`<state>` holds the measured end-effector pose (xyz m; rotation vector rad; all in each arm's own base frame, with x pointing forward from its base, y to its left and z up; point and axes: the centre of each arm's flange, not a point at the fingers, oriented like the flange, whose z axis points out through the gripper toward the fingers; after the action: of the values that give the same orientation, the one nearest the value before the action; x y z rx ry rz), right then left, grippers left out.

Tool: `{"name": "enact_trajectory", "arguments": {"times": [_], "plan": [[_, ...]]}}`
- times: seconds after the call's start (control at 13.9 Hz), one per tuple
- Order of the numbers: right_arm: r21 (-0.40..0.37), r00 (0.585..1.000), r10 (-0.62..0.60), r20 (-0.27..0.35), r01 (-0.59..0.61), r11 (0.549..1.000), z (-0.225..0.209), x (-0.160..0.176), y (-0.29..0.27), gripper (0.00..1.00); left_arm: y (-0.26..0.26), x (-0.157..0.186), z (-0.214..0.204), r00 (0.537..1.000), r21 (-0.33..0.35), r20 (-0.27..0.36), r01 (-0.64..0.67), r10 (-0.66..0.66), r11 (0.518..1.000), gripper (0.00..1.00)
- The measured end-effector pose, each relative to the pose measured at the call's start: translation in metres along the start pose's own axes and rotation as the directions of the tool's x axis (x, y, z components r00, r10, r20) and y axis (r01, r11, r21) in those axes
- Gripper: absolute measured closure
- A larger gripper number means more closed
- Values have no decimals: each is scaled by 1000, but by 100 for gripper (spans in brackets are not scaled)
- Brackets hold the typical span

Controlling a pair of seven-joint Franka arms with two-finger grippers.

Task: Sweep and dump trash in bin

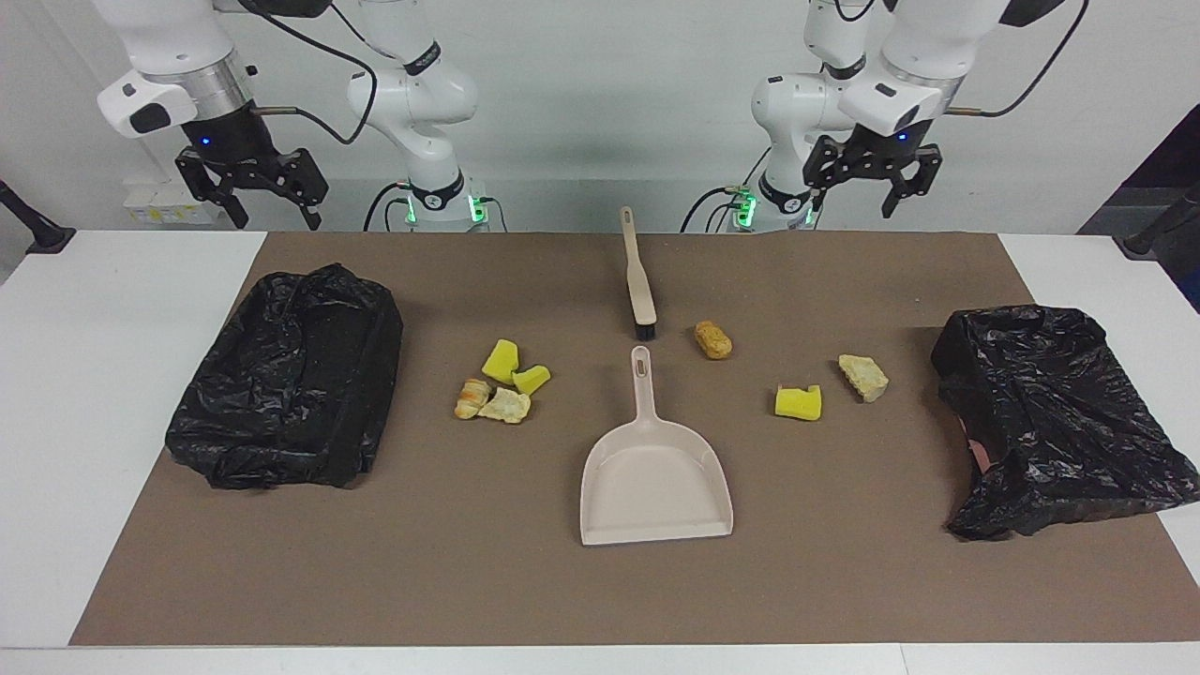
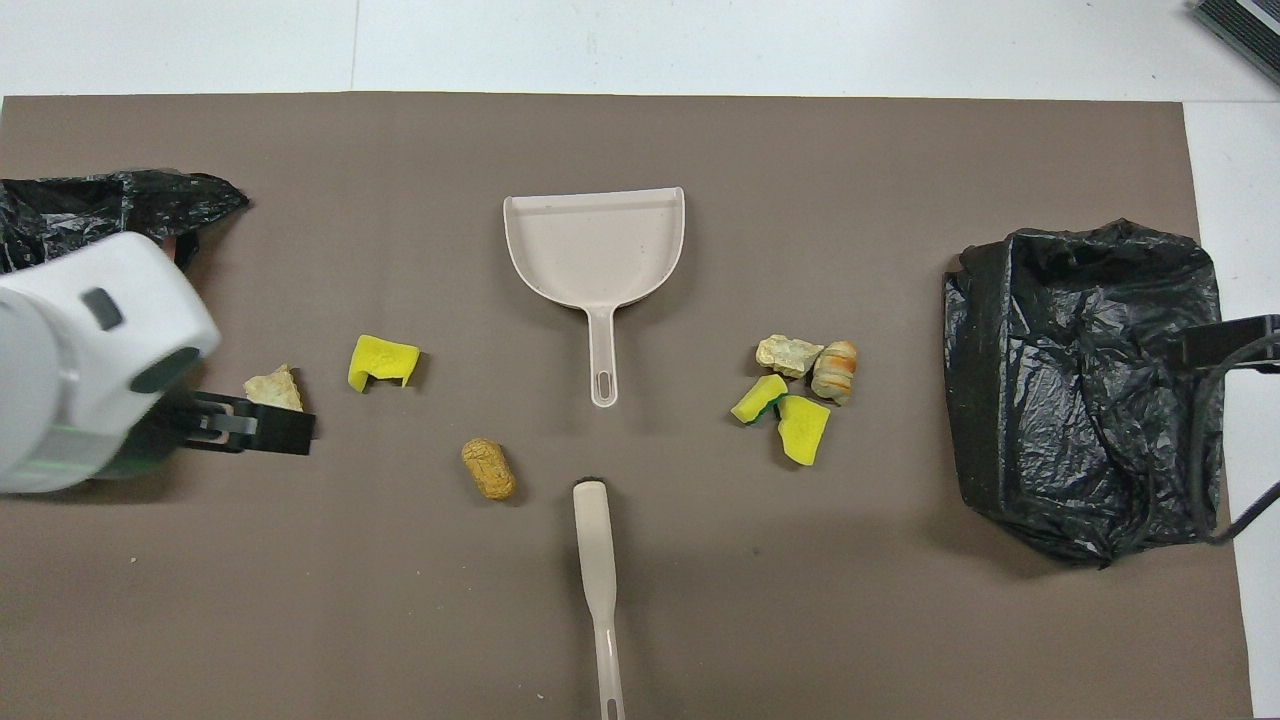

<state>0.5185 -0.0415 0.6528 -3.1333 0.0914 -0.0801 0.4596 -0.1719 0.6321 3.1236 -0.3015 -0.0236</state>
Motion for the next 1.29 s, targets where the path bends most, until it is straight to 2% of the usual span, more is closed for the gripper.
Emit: {"name": "enact_trajectory", "arguments": {"times": [0.57, 0.79, 0.93, 1.08, 1.29], "plan": [[0, 1000, 0, 2, 0, 1000, 0, 0, 0, 0, 167, -81, 136, 998, 33, 55, 25, -27, 999, 0], [0, 1000, 0, 3, 0, 1000, 0, 0, 0, 0, 218, -117, 189, 997, 12, 60, 43, -44, 999, 0], [0, 1000, 0, 4, 0, 1000, 0, 0, 0, 0, 239, -142, 228, 997, 28, 38, 71, -72, 997, 0], [0, 1000, 0, 4, 0, 1000, 0, 0, 0, 0, 247, -160, 258, 996, 46, 47, 75, -77, 996, 0], [0, 1000, 0, 5, 0, 1000, 1, 0, 0, 0, 250, -165, 283, 993, 29, 74, 90, -92, 996, 1]]}}
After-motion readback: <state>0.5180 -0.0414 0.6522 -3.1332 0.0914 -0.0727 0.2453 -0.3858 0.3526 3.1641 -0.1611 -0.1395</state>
